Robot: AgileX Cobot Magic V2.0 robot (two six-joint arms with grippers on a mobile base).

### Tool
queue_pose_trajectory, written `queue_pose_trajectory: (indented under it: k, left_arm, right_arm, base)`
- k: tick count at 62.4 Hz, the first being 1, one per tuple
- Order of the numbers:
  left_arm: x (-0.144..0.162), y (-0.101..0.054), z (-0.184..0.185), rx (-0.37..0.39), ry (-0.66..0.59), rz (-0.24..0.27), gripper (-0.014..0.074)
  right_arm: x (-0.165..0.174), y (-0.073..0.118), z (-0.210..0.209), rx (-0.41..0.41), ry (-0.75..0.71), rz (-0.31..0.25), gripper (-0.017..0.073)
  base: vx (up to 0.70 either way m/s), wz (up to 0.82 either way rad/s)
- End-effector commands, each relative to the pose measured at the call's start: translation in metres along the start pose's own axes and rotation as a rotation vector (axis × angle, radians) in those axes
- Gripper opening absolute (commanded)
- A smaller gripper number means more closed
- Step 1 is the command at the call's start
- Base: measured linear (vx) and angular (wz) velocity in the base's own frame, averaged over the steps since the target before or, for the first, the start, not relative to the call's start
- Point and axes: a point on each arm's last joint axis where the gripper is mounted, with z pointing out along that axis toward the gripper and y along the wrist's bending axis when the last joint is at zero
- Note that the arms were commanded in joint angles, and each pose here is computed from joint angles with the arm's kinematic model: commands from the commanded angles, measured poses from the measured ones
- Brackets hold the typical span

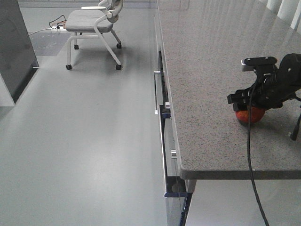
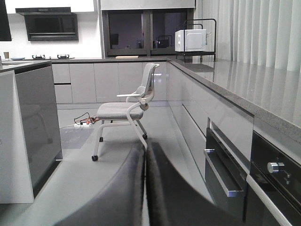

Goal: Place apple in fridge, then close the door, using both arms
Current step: 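Close the right gripper on the apple and lift it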

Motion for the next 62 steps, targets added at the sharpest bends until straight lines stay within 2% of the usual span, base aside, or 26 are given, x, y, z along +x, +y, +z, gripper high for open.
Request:
queue_pose_trajectory:
  k: [1,6,12,27,36,45,54,62]
  left_arm:
    - [-0.001,0.0,-0.001,0.004,-0.07,-0.02,-0.0006]
    - [-0.001,0.0,-0.001,0.004,-0.07,-0.02,-0.0006]
    - [-0.001,0.0,-0.001,0.004,-0.07,-0.02,-0.0006]
    - [-0.001,0.0,-0.001,0.004,-0.07,-0.02,-0.0006]
    - [-0.001,0.0,-0.001,0.004,-0.07,-0.02,-0.0006]
    - [-0.001,0.0,-0.001,0.004,-0.07,-0.02,-0.0006]
    - [-0.001,0.0,-0.001,0.004,-0.07,-0.02,-0.0006]
    - [-0.001,0.0,-0.001,0.004,-0.07,-0.02,-0.0006]
  right_arm:
    - [-0.018,-0.003,-0.049,0.017,-0.166,0.007,0.0395]
    - [-0.014,0.001,-0.067,0.01,-0.218,0.01,0.0395]
    - [0.0,0.012,-0.085,0.005,-0.272,-0.023,0.0395]
    - [0.044,0.044,-0.12,-0.048,-0.3,-0.069,0.0395]
    - [0.077,0.066,-0.144,-0.113,-0.338,-0.09,0.0395]
    - [0.109,0.088,-0.17,-0.191,-0.377,-0.143,0.0395]
    - [0.14,0.103,-0.194,-0.277,-0.399,-0.186,0.0395]
    - [0.163,0.108,-0.214,-0.345,-0.413,-0.209,0.0395]
  base:
    - [0.0,0.0]
    - [0.0,0.0]
    - [0.0,0.0]
    - [0.0,0.0]
    - [0.0,0.0]
    - [0.0,0.0]
    - [0.0,0.0]
    - [0.0,0.0]
